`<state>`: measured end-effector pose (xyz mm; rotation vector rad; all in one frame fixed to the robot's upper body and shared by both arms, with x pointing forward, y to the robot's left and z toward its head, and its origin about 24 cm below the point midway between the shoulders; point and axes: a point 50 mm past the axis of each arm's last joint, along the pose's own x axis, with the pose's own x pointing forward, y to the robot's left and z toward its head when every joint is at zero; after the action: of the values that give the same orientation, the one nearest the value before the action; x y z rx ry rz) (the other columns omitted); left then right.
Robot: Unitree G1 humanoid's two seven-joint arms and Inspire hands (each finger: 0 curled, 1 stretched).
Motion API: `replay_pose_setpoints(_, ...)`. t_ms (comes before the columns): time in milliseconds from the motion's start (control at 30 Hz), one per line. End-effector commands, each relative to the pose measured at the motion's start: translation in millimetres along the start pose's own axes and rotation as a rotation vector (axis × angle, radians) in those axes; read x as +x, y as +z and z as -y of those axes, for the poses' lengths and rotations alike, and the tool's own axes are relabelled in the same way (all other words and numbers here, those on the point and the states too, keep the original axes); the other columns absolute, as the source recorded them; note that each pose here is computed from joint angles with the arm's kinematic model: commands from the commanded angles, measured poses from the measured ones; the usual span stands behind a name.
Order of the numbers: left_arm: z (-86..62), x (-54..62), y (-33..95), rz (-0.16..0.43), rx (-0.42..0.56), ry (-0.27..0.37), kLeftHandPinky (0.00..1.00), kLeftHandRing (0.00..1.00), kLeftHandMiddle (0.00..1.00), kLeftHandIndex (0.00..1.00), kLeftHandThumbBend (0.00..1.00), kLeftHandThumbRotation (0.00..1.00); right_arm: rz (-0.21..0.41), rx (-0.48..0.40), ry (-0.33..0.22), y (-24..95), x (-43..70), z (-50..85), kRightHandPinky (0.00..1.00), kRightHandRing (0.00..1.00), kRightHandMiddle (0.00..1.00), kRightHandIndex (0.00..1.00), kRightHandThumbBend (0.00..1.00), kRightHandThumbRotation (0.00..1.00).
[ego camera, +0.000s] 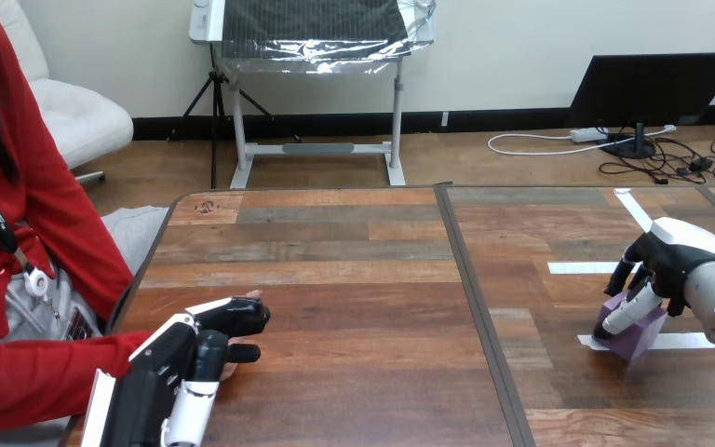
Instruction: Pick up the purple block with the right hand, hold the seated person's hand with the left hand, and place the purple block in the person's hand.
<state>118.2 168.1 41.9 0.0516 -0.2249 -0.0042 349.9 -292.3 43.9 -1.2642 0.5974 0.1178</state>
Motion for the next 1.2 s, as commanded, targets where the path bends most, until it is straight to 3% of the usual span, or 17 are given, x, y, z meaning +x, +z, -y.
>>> replay_pose_setpoints(0,-0.6,11.4,12.3,0.101,0.034,0.019,0.61,0.70,0.69,0.64,0.44,0.87,0.072,0.039,-0.060,19.8,1.2,11.0,0.45,0.52,0.57,0.55,0.80,0.00)
replay_pose_setpoints(167,-3.7,12.1,15.4,0.117,0.080,0.018,0.60,0.69,0.69,0.64,0.45,0.88,0.095,0.062,-0.071,22.4,1.0,12.2,0.45,0.51,0.57,0.55,0.79,0.00)
replay_pose_setpoints(533,-18.2,13.3,24.9,0.123,0.290,0.011,0.59,0.70,0.71,0.67,0.46,0.85,0.149,0.083,-0.108,28.3,0.1,16.2,0.42,0.48,0.55,0.55,0.79,0.00)
replay_pose_setpoints(800,-31.2,13.0,41.6,0.094,0.458,0.022,0.62,0.75,0.77,0.73,0.88,0.57,0.175,0.039,-0.143,34.0,-0.5,21.5,0.43,0.47,0.55,0.55,0.78,0.00)
replay_pose_setpoints(933,-34.9,13.3,49.9,0.091,0.522,0.029,0.64,0.77,0.79,0.75,0.95,0.51,0.186,0.040,-0.147,36.6,-0.6,22.9,0.44,0.48,0.56,0.56,0.78,0.00)
replay_pose_setpoints(1167,-42.8,16.7,62.8,0.108,0.671,0.065,0.65,0.79,0.81,0.77,0.99,0.42,0.216,0.062,-0.148,41.7,-1.0,24.2,0.46,0.50,0.56,0.56,0.77,0.00)
